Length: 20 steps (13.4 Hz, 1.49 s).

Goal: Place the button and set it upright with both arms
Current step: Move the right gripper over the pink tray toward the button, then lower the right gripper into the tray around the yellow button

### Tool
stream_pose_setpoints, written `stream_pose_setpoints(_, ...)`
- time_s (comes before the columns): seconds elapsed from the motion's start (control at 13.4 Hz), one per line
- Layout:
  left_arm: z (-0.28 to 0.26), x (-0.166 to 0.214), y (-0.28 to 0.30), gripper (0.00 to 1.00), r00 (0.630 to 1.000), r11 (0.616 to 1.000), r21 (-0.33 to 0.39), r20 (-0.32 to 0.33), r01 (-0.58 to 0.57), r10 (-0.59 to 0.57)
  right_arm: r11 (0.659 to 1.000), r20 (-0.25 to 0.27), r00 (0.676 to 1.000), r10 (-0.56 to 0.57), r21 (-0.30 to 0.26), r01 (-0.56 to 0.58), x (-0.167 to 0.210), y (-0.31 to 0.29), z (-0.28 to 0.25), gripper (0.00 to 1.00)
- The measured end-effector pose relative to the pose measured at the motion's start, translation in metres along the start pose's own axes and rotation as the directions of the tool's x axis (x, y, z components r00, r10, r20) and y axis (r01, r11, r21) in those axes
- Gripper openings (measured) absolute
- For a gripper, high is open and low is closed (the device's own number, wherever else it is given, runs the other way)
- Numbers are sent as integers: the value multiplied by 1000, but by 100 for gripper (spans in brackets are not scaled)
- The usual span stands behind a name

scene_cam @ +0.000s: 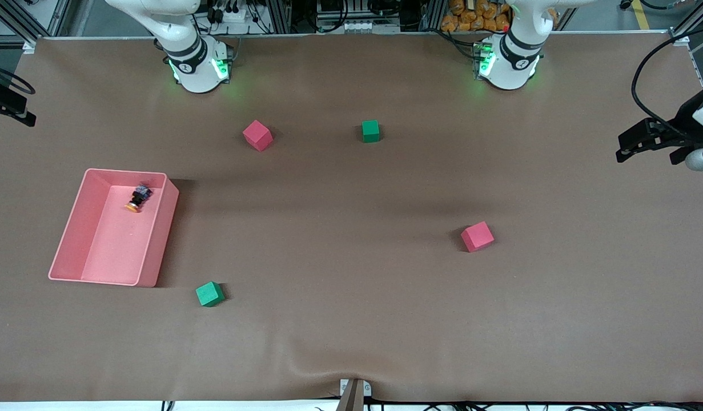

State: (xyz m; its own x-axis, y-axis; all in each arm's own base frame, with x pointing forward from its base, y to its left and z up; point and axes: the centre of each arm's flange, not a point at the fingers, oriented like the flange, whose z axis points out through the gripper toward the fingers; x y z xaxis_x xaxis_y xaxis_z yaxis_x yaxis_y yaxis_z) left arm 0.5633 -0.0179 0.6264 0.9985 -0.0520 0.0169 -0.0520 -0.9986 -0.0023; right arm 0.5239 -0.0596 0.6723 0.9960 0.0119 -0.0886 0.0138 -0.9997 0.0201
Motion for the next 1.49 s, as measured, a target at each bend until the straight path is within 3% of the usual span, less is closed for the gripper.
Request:
stream_pose_setpoints(0.22, 2, 1, 0, 100, 1000, 1000, 0, 5, 0, 0, 998, 58, 998, 11, -59, -7, 5, 8, 28, 100)
stream_pose_setpoints(0.82, 4, 0, -3, 100, 1000, 1000, -1, 16, -16, 16, 997, 109, 994, 8, -78, 1, 28, 35, 153, 100)
stream_pose_setpoints(1.49, 6, -1, -3, 100, 999, 1000, -2, 33, -18, 18, 997, 71, 996, -46, -56, 50, 13, 73, 337, 100)
